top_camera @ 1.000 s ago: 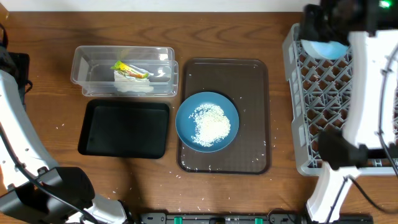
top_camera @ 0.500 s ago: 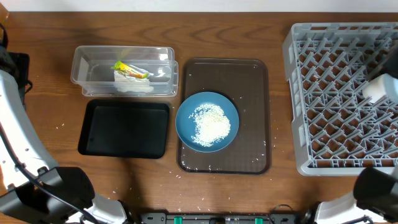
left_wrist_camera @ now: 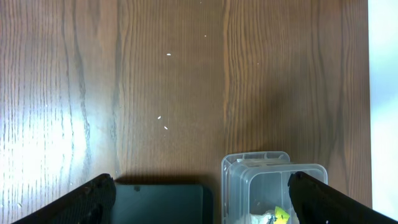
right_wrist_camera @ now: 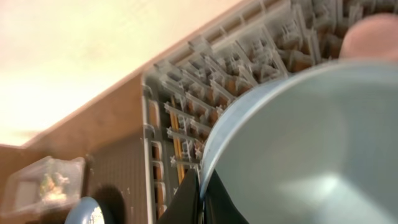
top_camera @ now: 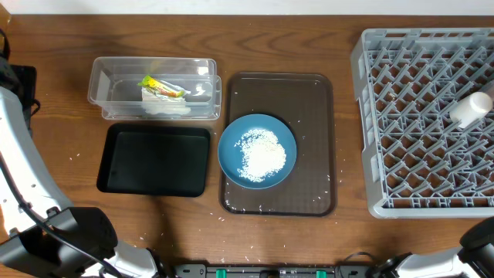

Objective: Sort waste into correct bins and load items into the dishwasher rack
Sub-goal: 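Lower the light blue bowl into the right side of the rack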

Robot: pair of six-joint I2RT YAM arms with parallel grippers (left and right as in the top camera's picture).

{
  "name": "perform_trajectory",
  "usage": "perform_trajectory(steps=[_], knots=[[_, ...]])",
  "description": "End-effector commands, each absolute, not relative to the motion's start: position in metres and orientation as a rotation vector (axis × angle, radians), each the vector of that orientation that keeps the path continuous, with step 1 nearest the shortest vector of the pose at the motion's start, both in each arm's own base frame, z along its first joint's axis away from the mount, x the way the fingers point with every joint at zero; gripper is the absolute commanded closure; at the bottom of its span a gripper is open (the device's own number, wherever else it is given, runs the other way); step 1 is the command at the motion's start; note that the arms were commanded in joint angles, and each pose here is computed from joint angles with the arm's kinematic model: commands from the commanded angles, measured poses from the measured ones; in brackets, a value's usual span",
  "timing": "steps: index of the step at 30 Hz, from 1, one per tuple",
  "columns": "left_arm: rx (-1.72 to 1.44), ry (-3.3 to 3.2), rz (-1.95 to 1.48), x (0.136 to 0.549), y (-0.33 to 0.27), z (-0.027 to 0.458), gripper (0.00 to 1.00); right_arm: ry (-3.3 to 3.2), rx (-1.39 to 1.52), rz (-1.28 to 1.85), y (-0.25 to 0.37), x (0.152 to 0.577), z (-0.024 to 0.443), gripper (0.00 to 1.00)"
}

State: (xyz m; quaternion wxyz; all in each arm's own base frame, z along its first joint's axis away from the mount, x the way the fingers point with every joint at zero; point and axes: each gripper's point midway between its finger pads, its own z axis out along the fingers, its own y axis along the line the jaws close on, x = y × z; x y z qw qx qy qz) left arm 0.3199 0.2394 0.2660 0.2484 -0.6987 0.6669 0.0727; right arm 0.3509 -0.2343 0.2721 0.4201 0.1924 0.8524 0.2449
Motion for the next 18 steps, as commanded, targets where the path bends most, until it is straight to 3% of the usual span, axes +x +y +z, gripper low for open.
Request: perform_trajectory(steps=[1, 9, 18], knots=[[-1.901, 1.83, 0.234, 0.317, 0.243, 0.263, 0.08, 1.93, 0.348, 0.796, -0.227, 0.345, 0.291, 0.99], [-1.901, 1.83, 0.234, 0.317, 0.243, 0.263, 0.08, 1.731, 0.207, 0.871, -0.239, 0.341, 0.272, 0.98], [-1.901, 1.83, 0.234, 0.317, 0.243, 0.263, 0.08, 1.713, 0.28, 0.965, -0.261, 0.36, 0.231, 0.97]])
